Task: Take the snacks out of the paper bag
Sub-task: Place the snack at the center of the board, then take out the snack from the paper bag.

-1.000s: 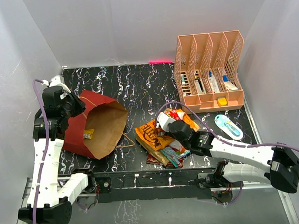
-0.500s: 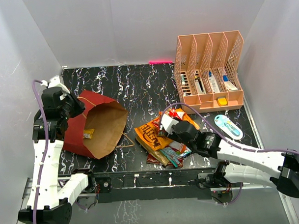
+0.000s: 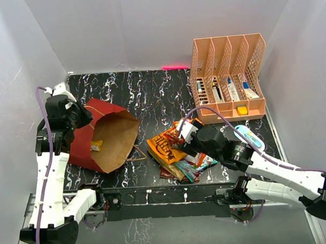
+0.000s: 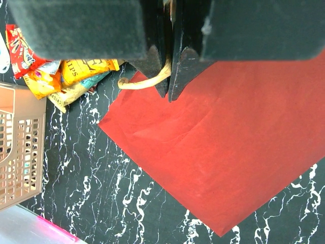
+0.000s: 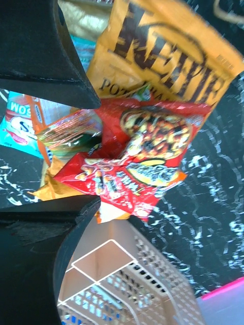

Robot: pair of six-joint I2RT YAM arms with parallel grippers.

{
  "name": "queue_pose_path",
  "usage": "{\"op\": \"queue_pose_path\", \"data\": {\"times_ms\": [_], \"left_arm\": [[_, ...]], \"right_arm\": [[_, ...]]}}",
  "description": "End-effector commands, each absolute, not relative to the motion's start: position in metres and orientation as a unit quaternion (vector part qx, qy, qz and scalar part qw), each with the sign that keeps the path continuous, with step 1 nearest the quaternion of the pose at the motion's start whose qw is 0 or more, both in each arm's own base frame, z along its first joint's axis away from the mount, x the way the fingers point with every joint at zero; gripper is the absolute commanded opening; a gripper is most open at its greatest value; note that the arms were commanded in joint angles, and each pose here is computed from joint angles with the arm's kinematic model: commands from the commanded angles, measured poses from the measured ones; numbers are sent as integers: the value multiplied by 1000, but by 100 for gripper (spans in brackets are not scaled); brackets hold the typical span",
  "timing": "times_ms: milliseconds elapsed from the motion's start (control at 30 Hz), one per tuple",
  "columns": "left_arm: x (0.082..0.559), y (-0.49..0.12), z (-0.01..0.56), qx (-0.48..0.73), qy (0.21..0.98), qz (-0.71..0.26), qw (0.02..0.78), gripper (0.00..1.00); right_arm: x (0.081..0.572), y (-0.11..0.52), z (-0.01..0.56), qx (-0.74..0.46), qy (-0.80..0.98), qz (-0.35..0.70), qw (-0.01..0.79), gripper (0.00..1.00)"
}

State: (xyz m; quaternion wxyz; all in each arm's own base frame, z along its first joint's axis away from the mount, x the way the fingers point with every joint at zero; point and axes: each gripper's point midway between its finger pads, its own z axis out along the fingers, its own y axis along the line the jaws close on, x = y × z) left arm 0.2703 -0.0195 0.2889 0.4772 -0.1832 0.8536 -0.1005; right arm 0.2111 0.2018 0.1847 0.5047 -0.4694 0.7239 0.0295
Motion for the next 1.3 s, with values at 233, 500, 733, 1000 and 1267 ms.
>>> {"op": "queue_pose_path", "data": {"times_ms": [233,500,733,1000,1267], "left_arm": [[258,-1,299,-159,848,-45,503,0],[249,7,285,-156,868,-14,472,0],[250,10,282,-140,872,3,469,0],[257,-6,292,-106,869,-27,482,0],[258,-19,295,-89,862,-58,496,0]], "right_arm": [[183,337,292,-555,518,268,593,71],[188,452,271,-649,320,269,636,70],[212,531,220,-692,257,224,636,66],[227,592,181,-697,227,199,651,66],[250,636,136,-697,285,215,622,68]]}}
